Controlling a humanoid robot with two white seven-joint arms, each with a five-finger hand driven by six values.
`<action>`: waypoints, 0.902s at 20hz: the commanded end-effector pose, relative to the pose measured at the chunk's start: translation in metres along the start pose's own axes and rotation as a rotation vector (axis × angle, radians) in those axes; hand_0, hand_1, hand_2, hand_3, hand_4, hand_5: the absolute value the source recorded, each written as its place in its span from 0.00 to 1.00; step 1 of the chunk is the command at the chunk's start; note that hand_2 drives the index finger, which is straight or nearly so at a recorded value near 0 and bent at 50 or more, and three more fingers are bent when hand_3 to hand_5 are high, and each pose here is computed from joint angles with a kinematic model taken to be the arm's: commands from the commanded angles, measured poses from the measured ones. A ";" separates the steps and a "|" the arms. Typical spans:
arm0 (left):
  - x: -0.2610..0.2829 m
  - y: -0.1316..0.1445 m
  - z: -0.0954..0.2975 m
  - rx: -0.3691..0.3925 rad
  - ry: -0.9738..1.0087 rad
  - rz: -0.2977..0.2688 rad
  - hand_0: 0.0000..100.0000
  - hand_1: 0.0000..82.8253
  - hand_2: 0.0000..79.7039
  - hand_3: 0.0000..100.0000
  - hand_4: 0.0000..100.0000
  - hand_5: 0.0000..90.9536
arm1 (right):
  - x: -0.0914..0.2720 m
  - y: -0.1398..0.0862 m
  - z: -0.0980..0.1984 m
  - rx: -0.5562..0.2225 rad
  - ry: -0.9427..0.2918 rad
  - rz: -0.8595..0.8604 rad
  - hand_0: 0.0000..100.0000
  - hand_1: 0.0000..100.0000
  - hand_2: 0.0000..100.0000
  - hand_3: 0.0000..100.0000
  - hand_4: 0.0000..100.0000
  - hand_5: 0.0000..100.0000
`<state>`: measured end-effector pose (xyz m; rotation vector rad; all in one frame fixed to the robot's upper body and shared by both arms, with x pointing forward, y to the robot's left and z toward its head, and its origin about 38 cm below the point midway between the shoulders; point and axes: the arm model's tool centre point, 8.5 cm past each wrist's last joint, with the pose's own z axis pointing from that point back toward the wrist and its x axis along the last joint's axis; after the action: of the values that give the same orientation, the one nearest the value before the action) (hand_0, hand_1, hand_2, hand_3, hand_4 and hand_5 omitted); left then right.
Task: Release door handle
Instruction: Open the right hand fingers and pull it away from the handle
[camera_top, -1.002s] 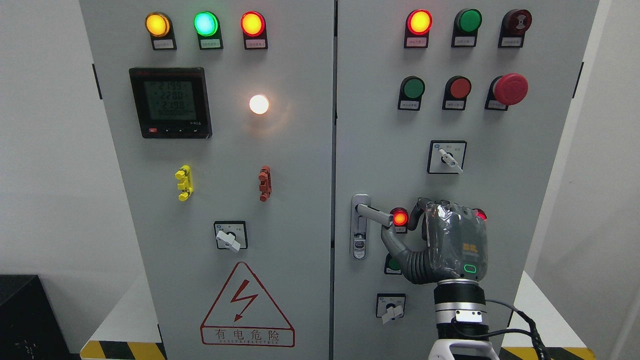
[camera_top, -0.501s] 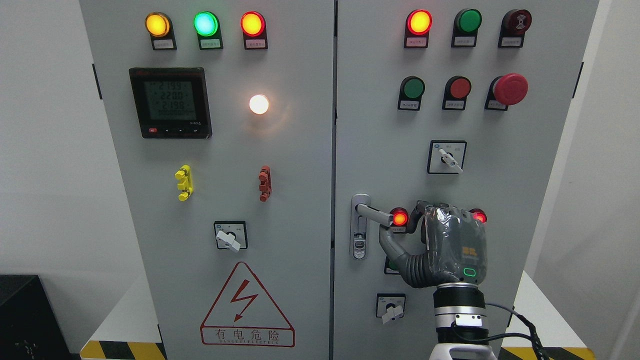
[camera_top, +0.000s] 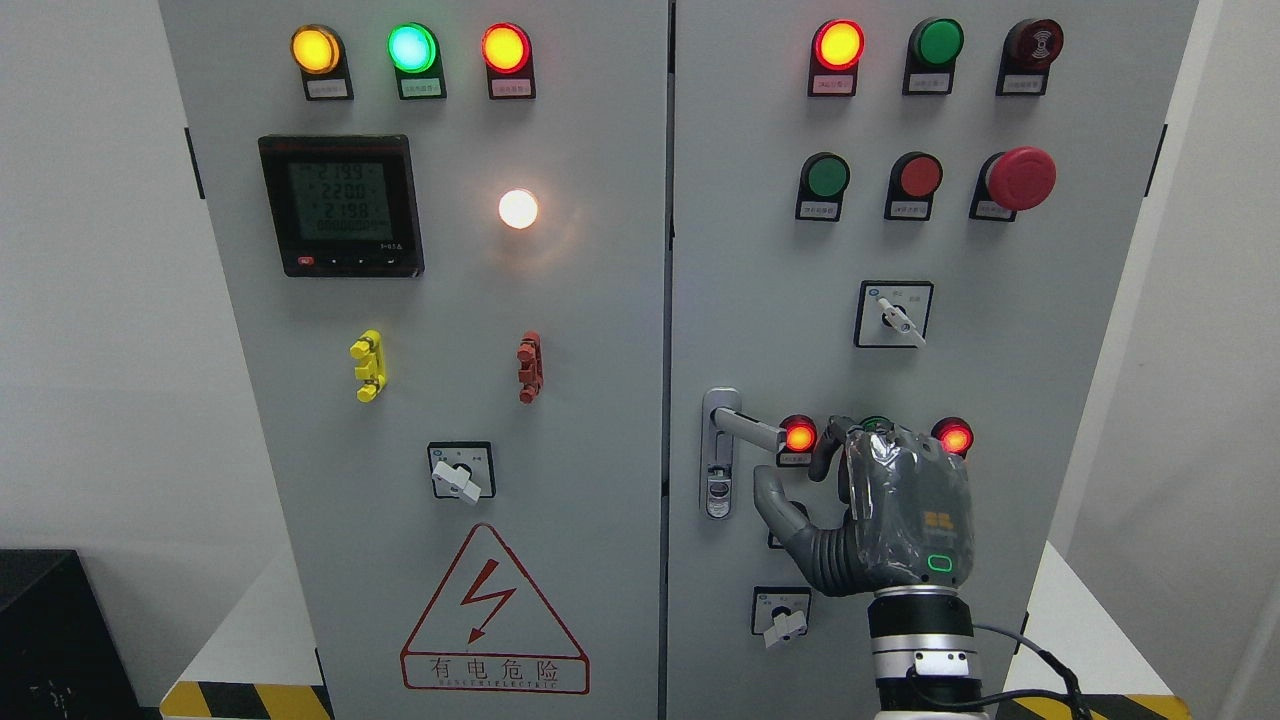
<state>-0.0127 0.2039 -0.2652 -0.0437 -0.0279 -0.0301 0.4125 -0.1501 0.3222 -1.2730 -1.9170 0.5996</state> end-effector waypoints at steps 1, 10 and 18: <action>0.000 0.000 0.000 0.000 -0.001 0.000 0.00 0.00 0.06 0.11 0.01 0.00 | -0.008 -0.008 0.017 -0.022 -0.005 0.002 0.19 0.50 0.65 0.91 0.76 0.68; 0.000 0.000 0.000 0.000 0.001 0.000 0.00 0.00 0.06 0.11 0.01 0.00 | -0.026 -0.030 0.039 -0.082 -0.031 0.017 0.19 0.44 0.53 0.82 0.66 0.57; 0.000 0.000 0.000 0.000 0.001 0.000 0.00 0.00 0.06 0.11 0.01 0.00 | -0.051 -0.043 0.052 -0.102 -0.068 -0.022 0.20 0.39 0.35 0.52 0.42 0.27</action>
<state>-0.0123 0.2039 -0.2651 -0.0437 -0.0315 -0.0302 0.3730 -0.1766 0.3007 -1.2823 -2.0282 0.6354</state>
